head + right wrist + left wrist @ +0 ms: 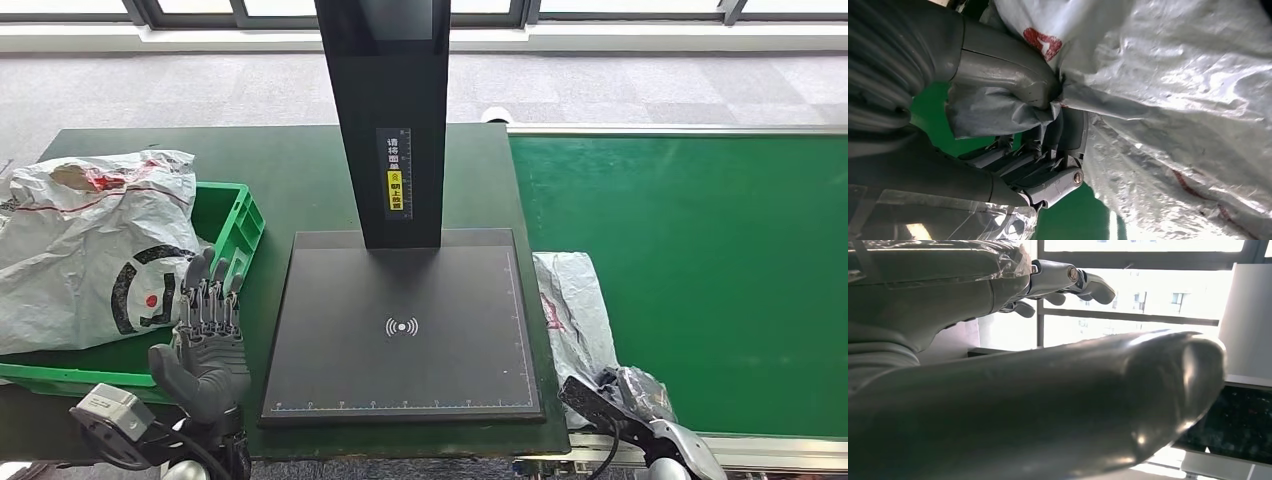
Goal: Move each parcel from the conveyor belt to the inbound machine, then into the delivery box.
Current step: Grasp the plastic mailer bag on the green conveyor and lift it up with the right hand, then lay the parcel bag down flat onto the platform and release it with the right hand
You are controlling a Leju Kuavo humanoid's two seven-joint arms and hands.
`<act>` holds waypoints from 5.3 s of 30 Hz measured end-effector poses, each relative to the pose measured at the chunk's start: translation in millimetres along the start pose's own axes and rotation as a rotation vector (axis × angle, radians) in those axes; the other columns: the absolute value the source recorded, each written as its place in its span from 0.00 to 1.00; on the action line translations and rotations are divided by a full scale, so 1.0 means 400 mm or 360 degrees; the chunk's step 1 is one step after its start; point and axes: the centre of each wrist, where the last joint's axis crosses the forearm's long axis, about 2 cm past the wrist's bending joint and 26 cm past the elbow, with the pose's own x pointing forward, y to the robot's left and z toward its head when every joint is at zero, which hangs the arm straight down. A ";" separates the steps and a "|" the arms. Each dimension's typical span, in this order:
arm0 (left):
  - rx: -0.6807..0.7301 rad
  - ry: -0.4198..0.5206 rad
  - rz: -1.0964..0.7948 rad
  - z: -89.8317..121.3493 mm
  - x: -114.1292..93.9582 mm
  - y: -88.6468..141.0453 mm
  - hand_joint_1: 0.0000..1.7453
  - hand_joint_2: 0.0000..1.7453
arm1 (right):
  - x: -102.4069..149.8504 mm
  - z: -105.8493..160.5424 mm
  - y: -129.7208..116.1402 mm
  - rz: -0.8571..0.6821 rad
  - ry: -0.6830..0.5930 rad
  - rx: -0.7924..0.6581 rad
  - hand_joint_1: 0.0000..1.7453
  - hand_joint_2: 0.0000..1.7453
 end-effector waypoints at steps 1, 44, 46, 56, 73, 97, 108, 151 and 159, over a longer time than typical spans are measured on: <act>0.0000 0.0001 -0.0001 0.000 -0.001 0.000 0.00 0.00 | 0.002 -0.001 0.002 0.0002 -0.0003 0.0006 1.00 1.00; 0.0027 -0.0048 0.0014 0.017 0.011 -0.027 0.00 0.00 | 0.404 0.306 -0.100 -0.0200 -0.1532 -0.1433 1.00 1.00; 0.0018 -0.0046 0.0024 0.010 0.008 -0.031 0.00 0.00 | 0.419 0.280 -0.099 -0.0207 -0.1506 -0.1318 1.00 1.00; -0.0021 -0.0018 0.0069 -0.017 0.000 -0.051 0.00 0.00 | 0.424 0.097 0.001 -0.0389 -0.1173 -0.0665 1.00 1.00; -0.0033 -0.0005 0.0070 -0.030 -0.002 -0.058 0.00 0.00 | 0.461 0.018 0.073 -0.0437 -0.1057 -0.0316 0.87 1.00; -0.0041 -0.0003 0.0025 -0.053 0.009 -0.091 0.00 0.00 | 0.667 0.006 0.006 -0.0777 -0.1419 -0.0149 0.00 1.00; -0.0008 0.0002 0.0024 -0.064 0.015 -0.095 0.00 0.00 | 0.704 0.018 -0.015 -0.0888 -0.1481 -0.0152 0.00 1.00; -0.1131 -0.0013 -0.1068 -0.216 -0.123 -0.208 0.00 1.00 | 0.698 0.309 -0.128 -0.0909 -0.2380 -0.0969 0.00 1.00; -0.1318 0.0019 -0.1140 -0.239 -0.147 -0.245 0.00 1.00 | 0.725 0.321 -0.149 -0.0923 -0.2475 -0.0968 0.00 1.00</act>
